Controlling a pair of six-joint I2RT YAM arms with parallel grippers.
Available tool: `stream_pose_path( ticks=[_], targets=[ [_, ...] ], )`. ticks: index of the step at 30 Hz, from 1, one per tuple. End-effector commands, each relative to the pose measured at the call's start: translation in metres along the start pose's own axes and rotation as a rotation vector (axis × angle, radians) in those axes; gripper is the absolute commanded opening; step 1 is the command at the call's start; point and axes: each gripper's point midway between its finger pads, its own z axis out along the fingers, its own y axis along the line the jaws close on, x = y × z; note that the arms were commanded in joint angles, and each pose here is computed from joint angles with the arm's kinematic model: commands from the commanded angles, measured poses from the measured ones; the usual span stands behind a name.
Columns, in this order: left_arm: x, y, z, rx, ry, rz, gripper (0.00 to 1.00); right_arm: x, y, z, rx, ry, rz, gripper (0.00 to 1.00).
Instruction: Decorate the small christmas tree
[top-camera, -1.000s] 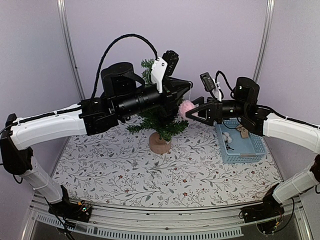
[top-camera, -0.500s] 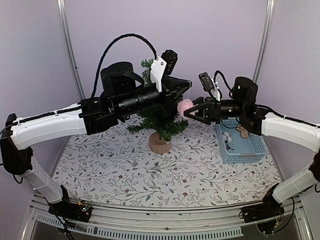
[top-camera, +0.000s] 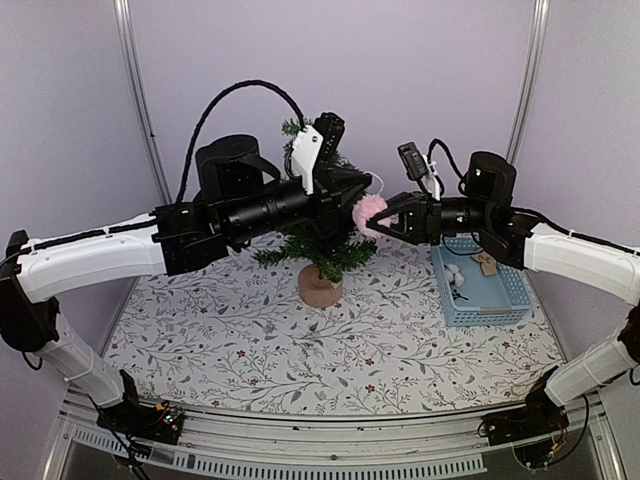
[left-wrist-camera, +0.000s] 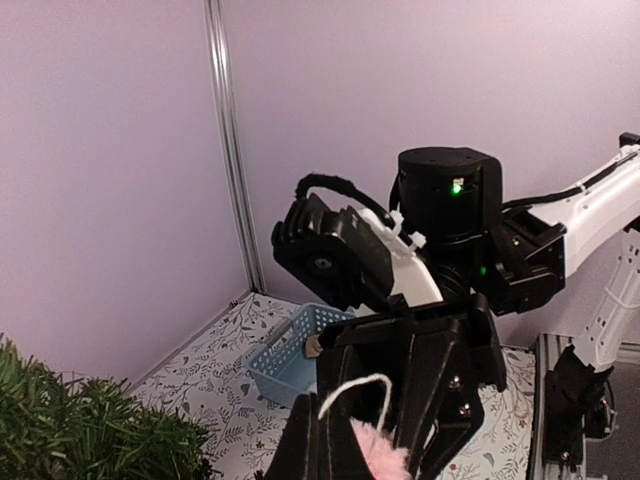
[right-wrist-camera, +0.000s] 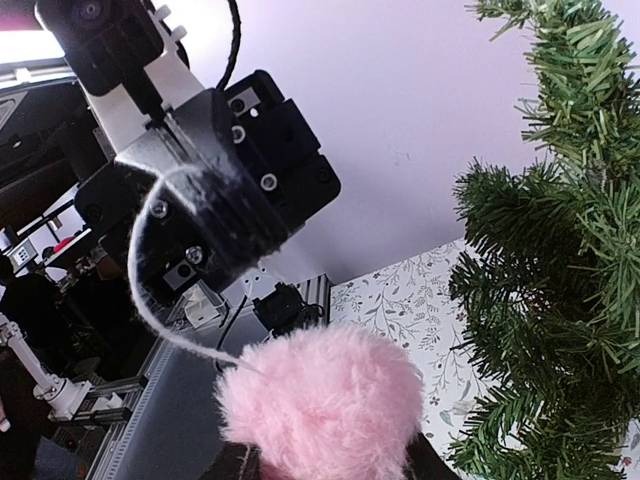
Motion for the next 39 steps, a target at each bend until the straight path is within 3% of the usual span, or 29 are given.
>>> stream_pose_path(
  ticks=[1, 10, 17, 21, 39],
  targets=[
    [-0.005, 0.007, -0.021, -0.013, -0.007, 0.001, 0.00, -0.020, 0.005, -0.003, 0.049, -0.025, -0.044, 0.29],
    [0.041, -0.001, -0.046, 0.029, 0.096, 0.023, 0.09, -0.025, -0.001, -0.010, 0.149, -0.016, -0.060, 0.23],
    [0.057, -0.011, -0.050, 0.083, 0.112, 0.003, 0.37, -0.033, 0.007, -0.010, 0.133, -0.009, -0.085, 0.21],
    [0.060, -0.012, -0.057, 0.084, 0.083, 0.000, 0.48, -0.040, 0.011, -0.009, 0.124, -0.011, -0.098, 0.21],
    [0.064, -0.005, -0.069, 0.007, -0.045, 0.053, 0.47, -0.056, 0.019, -0.006, 0.096, -0.013, -0.121, 0.18]
  ],
)
